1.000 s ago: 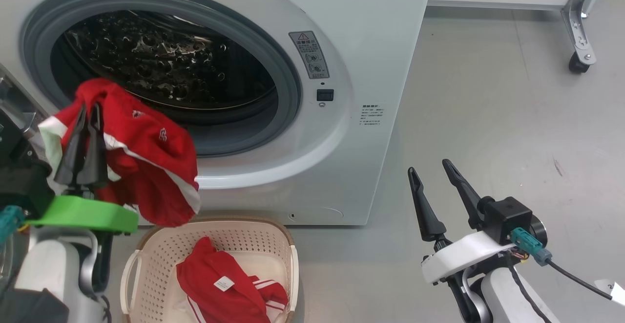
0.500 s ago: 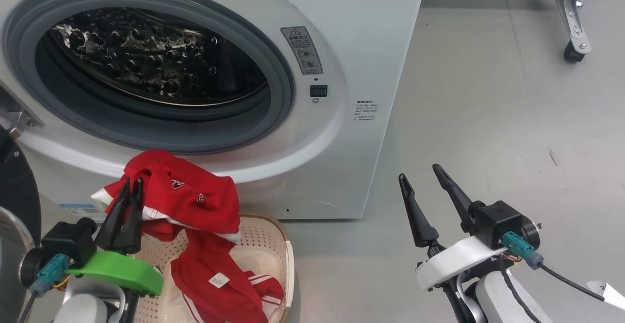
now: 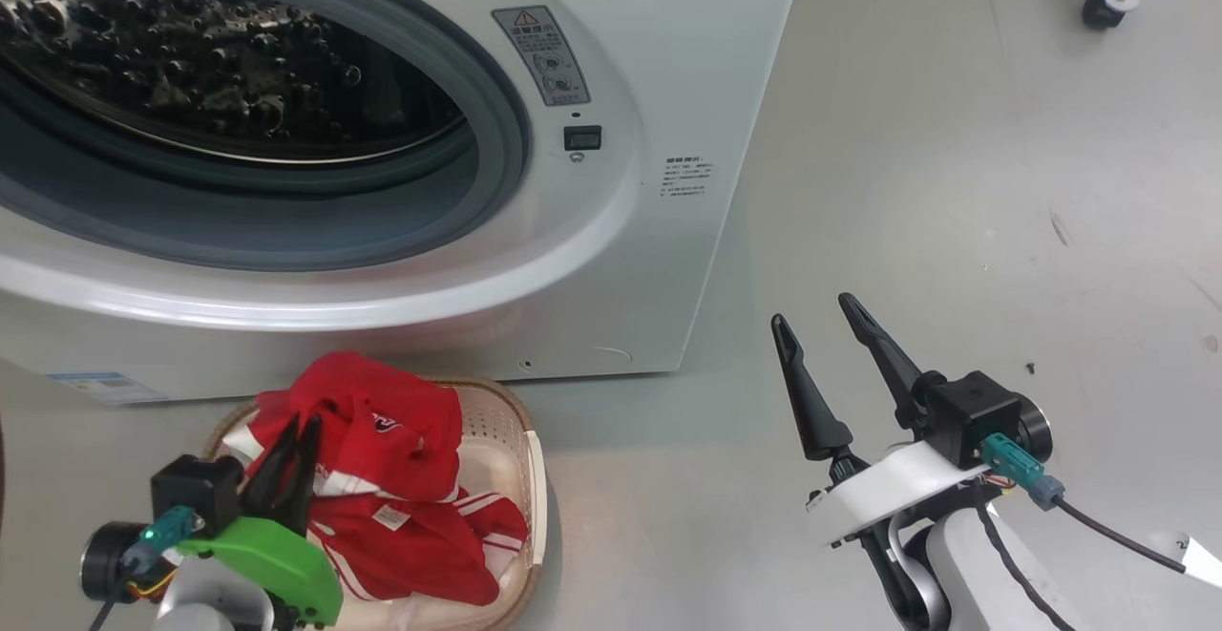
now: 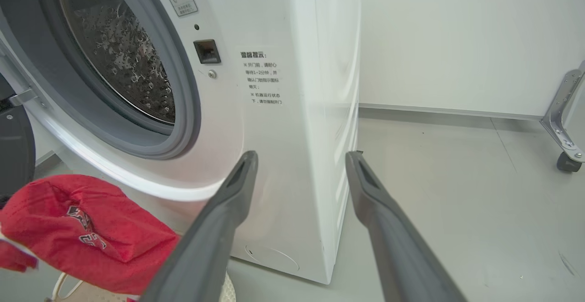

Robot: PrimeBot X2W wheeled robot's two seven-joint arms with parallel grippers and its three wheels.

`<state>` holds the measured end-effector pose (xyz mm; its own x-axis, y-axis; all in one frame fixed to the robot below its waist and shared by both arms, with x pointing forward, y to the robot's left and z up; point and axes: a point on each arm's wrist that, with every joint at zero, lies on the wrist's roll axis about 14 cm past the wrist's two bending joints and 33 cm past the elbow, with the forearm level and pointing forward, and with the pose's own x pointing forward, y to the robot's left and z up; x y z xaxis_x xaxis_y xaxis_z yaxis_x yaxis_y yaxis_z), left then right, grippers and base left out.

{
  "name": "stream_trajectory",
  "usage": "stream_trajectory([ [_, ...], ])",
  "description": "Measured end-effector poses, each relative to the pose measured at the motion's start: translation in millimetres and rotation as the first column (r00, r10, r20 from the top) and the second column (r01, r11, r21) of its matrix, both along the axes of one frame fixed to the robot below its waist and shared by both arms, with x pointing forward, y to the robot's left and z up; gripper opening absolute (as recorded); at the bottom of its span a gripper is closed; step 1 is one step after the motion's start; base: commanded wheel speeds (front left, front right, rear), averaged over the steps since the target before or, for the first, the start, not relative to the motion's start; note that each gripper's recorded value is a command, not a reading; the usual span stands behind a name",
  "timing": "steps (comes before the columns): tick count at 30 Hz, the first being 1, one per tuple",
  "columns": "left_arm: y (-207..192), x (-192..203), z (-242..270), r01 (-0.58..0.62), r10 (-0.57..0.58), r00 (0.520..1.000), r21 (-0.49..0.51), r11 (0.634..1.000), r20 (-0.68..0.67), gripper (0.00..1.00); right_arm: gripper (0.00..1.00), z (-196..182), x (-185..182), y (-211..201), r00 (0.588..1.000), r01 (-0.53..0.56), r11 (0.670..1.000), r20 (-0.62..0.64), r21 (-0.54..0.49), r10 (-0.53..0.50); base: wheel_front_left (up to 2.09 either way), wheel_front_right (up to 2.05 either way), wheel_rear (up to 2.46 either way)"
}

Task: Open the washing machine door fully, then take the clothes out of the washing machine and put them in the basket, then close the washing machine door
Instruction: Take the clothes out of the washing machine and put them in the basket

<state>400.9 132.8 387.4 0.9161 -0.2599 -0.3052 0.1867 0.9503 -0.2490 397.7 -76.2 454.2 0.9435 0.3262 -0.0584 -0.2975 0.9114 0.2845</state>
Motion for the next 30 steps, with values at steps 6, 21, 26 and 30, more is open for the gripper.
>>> stream_trajectory([
  [6,-18.9,-13.5,-45.5,0.089,-0.084,0.984,0.028,0.996,-0.160,0.00,1.00,-7.4,10.5,-7.2,1.000,0.019,1.000,-0.014,-0.005,-0.020,0.00,0.00,0.00],
  [21,-78.3,37.1,-82.7,0.269,-0.262,0.948,0.018,0.963,-0.182,0.00,1.00,-39.3,21.2,-45.4,0.988,0.122,0.991,-0.089,-0.059,-0.127,0.00,0.00,0.00],
  [26,-78.8,42.7,-82.9,0.260,-0.254,0.953,0.014,0.965,-0.166,0.00,1.00,-42.1,22.9,-47.7,0.986,0.133,0.989,-0.094,-0.064,-0.139,0.00,0.00,0.00],
  [30,-67.5,28.5,-100.4,0.247,-0.233,0.943,0.030,0.969,-0.238,0.00,1.00,-42.9,24.9,-42.9,0.988,0.119,0.991,-0.093,-0.062,-0.124,0.00,0.00,0.00],
])
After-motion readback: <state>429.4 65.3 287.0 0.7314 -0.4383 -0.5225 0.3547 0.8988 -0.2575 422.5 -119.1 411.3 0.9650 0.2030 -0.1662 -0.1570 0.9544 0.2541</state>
